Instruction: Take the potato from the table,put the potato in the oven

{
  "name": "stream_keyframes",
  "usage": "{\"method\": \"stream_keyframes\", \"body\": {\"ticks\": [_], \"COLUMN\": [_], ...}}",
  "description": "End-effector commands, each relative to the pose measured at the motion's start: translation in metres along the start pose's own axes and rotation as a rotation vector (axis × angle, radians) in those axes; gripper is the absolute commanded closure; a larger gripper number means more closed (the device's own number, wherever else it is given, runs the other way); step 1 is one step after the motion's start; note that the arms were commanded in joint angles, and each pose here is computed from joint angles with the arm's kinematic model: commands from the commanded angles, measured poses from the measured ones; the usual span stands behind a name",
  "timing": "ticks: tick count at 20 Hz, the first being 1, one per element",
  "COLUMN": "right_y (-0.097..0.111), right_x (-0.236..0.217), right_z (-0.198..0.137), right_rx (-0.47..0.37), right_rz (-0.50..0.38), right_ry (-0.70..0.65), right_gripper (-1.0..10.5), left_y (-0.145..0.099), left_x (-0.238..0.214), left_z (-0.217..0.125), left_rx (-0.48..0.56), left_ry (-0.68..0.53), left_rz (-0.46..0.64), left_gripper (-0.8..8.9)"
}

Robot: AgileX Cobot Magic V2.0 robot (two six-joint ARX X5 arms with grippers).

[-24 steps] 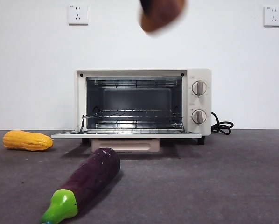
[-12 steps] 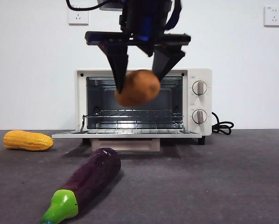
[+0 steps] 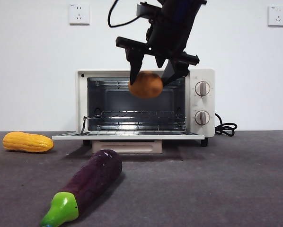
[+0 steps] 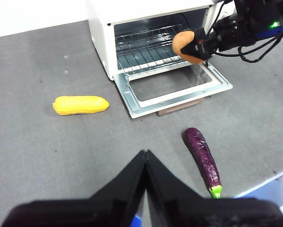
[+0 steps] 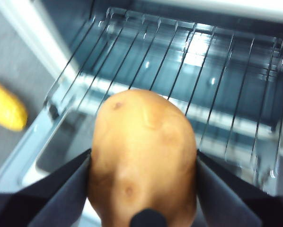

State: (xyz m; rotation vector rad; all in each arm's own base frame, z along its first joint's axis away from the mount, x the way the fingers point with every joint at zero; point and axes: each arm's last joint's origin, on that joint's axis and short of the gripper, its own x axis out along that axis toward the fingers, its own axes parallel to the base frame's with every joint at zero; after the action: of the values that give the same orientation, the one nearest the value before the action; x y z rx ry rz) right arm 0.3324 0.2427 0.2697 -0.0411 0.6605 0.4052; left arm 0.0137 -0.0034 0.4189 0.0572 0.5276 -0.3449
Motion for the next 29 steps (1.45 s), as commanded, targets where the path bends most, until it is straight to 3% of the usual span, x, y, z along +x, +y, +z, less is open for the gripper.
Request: {"method": "stream_keyframes", "body": {"ticks": [1,24,27,29], "right_y": [-0.002,-0.013,-0.018,-0.020], "right_x": [0.012,0.096,0.102,0.102], "right_z": [-0.004,0.005,0.002,0.002], "right_rx": [-0.002,0.033,0.036,0.038], "right_rz": [0.008,-0.013,-0.032,-0.036], "right_ry": [-0.005,-0.040,-0.030,-0.027], "right_gripper": [8.8,8.7,7.5,7.5], "left_y": [0.000,-0.003,-0.003,-0.003], "left_x": [0.003,0.016,0.017,0.017], "left_z": [0.001,0.008,0.008,0.009], "left_rx": [-0.007,-0.003,-0.002,-0.002], "left_ry": [0.006,0.055,0.057,0.057], "left_rz": [0.004,0.007,0.009,0.011], "left_gripper": [8.20,8.20,8.20,8.20]}}
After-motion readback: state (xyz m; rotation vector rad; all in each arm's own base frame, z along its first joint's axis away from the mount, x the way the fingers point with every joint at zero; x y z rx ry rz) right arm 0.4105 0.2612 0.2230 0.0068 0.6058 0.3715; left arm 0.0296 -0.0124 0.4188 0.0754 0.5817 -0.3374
